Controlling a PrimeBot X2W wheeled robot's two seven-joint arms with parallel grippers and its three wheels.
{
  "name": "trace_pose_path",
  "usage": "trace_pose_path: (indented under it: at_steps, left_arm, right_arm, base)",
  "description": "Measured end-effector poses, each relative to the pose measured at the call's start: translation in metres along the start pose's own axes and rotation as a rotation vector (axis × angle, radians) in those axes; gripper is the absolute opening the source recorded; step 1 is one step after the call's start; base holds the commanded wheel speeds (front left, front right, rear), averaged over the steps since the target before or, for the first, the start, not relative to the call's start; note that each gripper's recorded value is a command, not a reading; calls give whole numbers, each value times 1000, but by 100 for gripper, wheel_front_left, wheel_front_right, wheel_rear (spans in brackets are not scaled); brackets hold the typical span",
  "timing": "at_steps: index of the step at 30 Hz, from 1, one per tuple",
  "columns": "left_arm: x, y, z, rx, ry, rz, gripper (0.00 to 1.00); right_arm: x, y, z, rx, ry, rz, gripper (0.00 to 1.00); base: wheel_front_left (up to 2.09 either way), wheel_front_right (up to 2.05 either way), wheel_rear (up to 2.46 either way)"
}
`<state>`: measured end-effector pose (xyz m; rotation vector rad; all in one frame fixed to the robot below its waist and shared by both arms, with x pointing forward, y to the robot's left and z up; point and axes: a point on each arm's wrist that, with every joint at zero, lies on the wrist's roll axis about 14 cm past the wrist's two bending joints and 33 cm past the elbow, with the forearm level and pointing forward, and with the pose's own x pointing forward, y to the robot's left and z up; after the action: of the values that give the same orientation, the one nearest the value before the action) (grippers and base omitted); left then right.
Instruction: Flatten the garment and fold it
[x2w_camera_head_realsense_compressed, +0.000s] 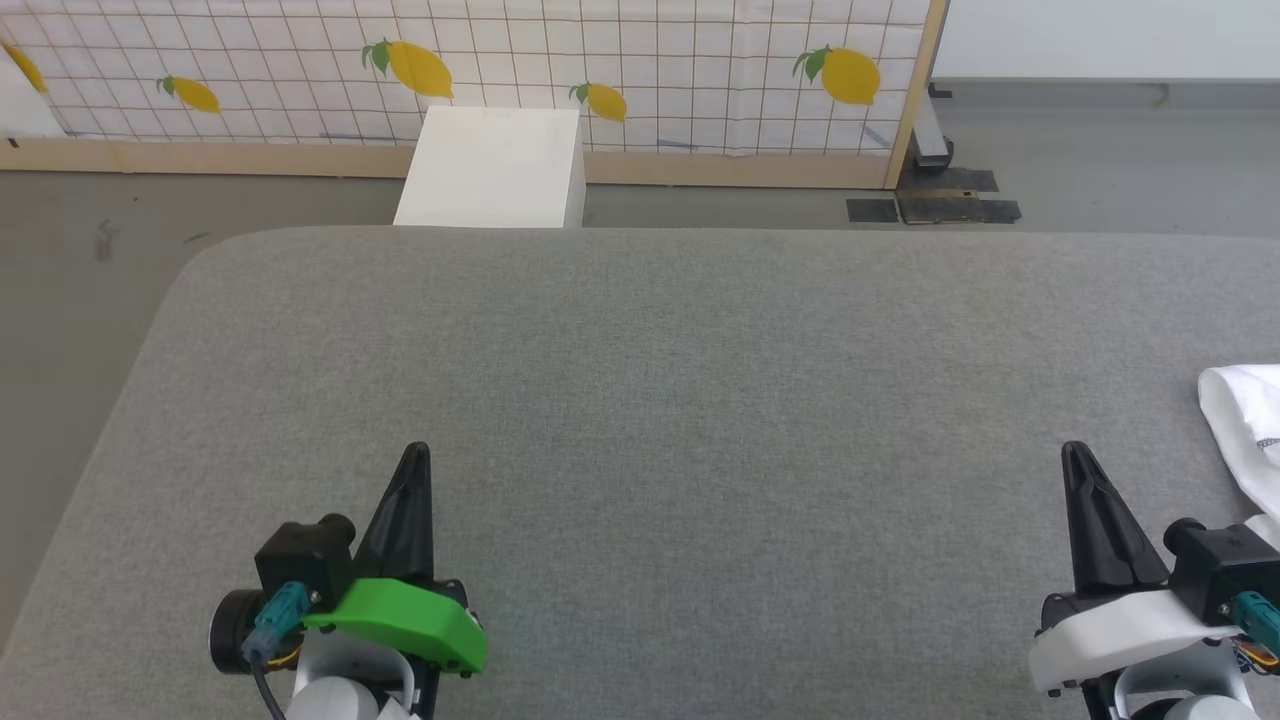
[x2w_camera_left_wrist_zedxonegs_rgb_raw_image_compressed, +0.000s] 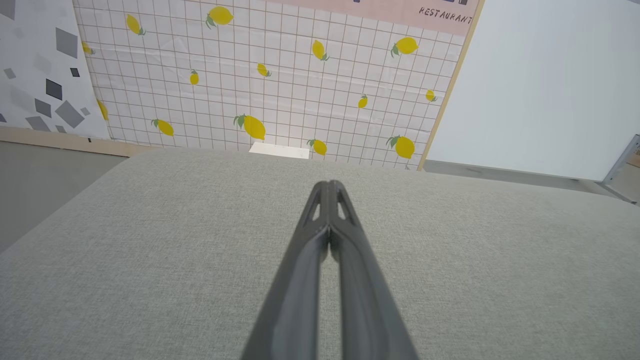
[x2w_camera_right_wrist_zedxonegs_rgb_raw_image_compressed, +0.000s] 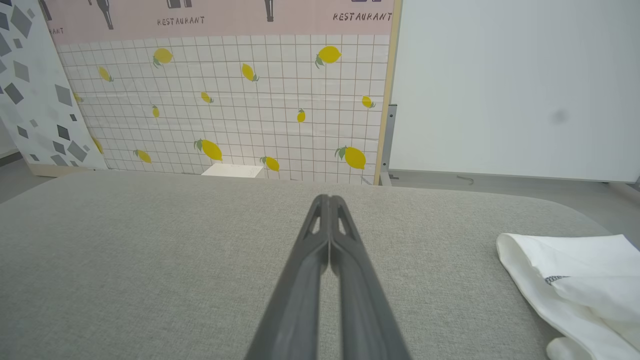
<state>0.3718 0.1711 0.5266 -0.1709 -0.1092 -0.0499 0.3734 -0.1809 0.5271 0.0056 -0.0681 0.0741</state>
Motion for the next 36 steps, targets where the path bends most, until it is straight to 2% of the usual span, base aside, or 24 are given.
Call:
trace_pose_path:
  at_steps: [36]
  left_arm:
    - [3,0,2,79,37,8,0]
  right_arm:
    - [-3,7,-5,-14,41,21,0]
  base:
    - [0,0,0]
